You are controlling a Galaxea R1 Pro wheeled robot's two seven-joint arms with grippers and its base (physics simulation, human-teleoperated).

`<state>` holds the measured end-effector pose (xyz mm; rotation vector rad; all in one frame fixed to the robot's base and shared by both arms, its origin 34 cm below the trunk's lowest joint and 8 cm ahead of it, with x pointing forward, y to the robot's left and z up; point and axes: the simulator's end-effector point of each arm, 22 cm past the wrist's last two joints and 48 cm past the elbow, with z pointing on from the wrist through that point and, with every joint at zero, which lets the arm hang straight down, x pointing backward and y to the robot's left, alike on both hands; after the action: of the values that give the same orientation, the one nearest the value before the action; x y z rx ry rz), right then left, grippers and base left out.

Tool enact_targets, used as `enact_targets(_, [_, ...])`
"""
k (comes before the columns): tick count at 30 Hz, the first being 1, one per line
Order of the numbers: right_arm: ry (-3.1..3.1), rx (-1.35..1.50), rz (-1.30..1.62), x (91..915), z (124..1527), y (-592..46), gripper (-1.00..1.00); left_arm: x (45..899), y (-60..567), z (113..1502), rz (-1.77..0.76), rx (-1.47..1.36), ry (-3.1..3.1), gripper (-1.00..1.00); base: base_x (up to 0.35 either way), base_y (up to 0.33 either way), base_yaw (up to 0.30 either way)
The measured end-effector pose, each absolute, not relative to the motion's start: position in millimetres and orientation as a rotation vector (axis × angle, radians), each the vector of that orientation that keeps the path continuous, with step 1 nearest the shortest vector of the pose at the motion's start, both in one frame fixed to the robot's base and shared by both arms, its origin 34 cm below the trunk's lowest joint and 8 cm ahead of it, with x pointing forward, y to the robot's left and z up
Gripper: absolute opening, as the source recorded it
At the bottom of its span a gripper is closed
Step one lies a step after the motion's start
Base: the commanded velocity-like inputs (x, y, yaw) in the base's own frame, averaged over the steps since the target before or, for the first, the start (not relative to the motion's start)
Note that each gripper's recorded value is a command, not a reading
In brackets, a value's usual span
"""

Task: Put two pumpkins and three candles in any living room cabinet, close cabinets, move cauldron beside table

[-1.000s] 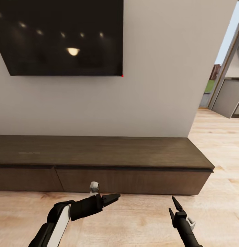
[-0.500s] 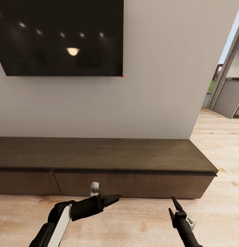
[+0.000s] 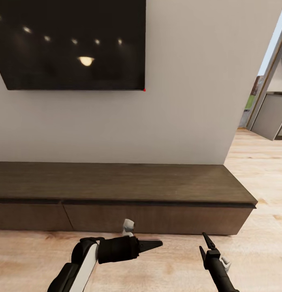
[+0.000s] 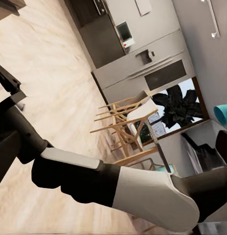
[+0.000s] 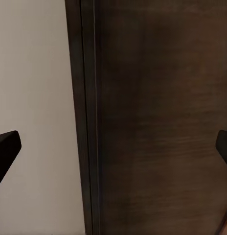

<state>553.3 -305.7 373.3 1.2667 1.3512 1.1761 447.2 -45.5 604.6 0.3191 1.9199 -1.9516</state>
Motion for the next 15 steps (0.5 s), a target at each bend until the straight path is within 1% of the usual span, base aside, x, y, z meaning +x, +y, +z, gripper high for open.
enact_targets(15, [1.349,1.247,1.135,567,368,-312,1.0,450,-46,584,-1.975,0.284,1.958,1.0,0.0,0.0,0.0])
